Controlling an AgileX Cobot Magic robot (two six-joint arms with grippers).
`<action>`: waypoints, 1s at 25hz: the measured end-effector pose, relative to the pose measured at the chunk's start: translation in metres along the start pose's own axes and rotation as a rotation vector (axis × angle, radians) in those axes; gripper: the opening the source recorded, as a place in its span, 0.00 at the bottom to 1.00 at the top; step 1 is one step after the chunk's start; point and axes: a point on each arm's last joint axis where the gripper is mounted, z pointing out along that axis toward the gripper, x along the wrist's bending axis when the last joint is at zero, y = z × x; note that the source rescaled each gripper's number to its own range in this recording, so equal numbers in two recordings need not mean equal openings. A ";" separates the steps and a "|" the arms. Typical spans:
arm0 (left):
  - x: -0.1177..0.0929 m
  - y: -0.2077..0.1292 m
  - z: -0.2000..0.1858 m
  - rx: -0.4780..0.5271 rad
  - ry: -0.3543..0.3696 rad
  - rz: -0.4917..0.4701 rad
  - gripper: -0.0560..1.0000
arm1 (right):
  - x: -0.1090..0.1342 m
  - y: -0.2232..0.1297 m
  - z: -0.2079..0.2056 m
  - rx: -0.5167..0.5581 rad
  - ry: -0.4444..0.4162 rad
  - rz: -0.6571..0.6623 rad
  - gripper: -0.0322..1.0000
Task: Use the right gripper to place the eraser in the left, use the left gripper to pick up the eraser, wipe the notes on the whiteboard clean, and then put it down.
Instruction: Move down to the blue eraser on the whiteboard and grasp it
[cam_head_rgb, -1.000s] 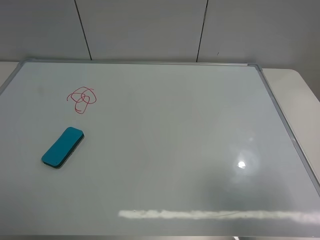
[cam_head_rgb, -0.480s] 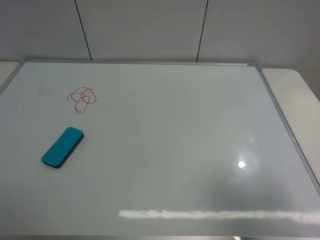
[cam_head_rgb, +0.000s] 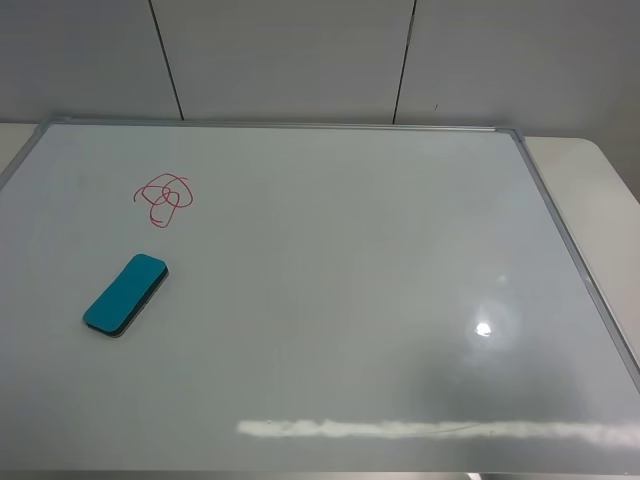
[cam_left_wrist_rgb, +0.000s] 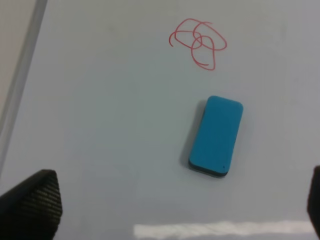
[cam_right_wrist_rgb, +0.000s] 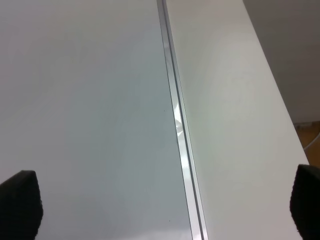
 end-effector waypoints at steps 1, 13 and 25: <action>0.000 0.000 0.000 0.000 0.000 0.000 1.00 | 0.000 0.000 0.000 0.000 0.000 0.000 1.00; 0.000 0.000 0.000 0.000 0.000 0.000 1.00 | 0.000 0.000 0.000 0.000 0.000 0.000 1.00; 0.000 0.000 0.000 0.000 0.000 0.000 1.00 | 0.000 0.000 0.000 0.000 0.000 0.000 1.00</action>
